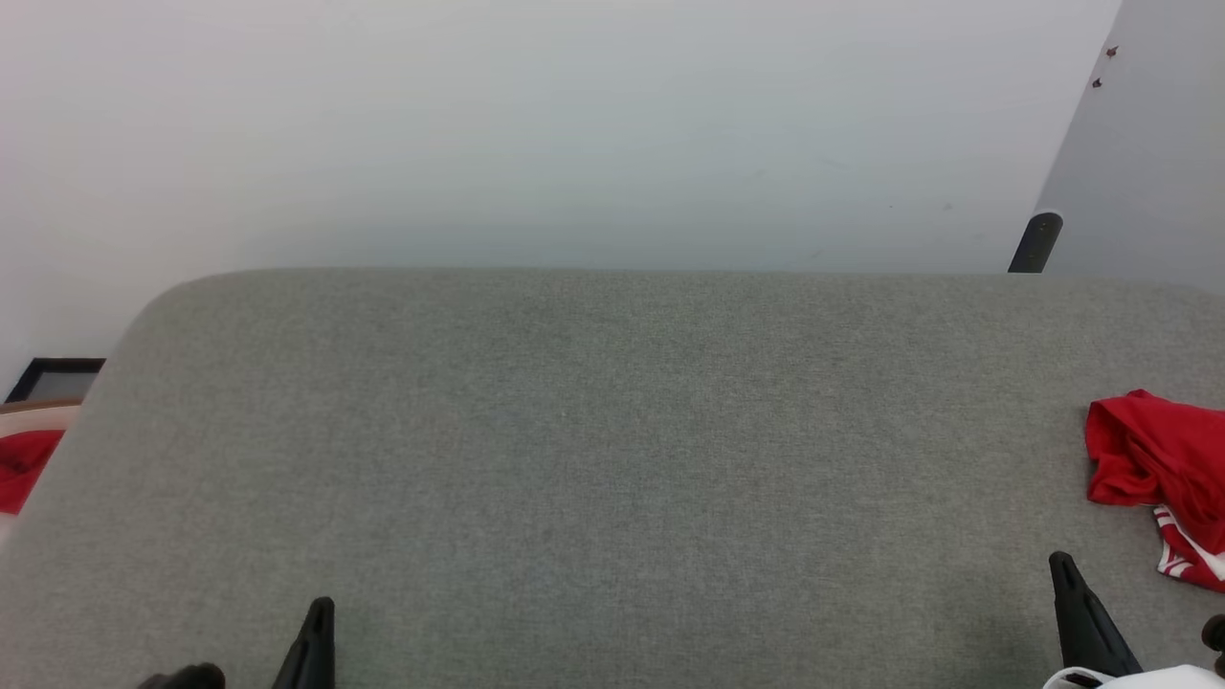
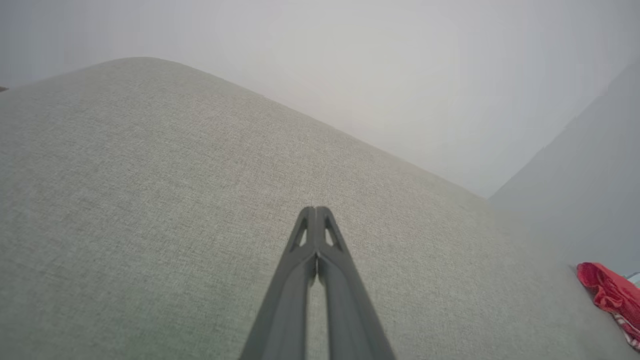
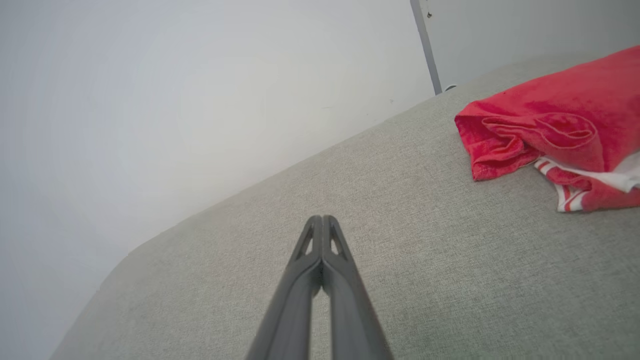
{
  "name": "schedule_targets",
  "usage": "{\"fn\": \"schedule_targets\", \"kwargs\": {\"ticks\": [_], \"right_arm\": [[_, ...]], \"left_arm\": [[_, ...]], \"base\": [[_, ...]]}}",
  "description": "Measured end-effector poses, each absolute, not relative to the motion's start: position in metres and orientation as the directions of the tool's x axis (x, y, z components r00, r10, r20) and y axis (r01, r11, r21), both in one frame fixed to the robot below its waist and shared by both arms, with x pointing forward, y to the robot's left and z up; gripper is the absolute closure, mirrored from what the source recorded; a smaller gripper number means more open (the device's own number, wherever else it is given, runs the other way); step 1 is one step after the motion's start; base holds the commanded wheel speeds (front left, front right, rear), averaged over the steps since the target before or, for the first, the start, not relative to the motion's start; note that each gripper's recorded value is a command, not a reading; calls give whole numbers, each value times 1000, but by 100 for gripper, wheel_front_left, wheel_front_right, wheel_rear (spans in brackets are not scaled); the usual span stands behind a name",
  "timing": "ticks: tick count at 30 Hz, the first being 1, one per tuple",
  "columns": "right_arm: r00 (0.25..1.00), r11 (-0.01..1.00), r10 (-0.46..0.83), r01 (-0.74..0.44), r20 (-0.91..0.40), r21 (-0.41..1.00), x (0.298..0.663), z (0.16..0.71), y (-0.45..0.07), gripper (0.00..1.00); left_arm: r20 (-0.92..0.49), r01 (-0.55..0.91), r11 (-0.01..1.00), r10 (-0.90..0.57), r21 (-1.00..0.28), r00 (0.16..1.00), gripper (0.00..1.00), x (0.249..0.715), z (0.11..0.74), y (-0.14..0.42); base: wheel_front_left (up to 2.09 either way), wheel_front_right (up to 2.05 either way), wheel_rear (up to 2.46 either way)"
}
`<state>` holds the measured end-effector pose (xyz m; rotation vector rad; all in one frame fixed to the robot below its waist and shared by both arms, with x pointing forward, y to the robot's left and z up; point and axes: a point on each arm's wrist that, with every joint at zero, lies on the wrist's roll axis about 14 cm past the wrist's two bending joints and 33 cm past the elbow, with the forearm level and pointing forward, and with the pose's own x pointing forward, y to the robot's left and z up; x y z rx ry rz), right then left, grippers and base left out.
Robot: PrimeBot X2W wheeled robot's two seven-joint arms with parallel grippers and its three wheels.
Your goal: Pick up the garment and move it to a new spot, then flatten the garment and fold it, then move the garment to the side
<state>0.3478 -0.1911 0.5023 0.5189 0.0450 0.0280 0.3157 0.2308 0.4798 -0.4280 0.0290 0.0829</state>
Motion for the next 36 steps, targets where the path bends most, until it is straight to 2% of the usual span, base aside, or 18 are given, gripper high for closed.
{"fn": "schedule_targets", "kwargs": {"ticks": [15, 36], "right_arm": [[999, 738, 32, 1, -37, 675, 356, 502, -192, 100], [999, 549, 25, 11, -30, 836, 366, 503, -193, 100]], "left_arm": [[-64, -109, 784, 88, -612, 994, 100, 330, 482, 230], [-78, -110, 590, 80, -800, 994, 100, 346, 485, 225]], "base": [[0, 0, 0], [0, 0, 0]]}}
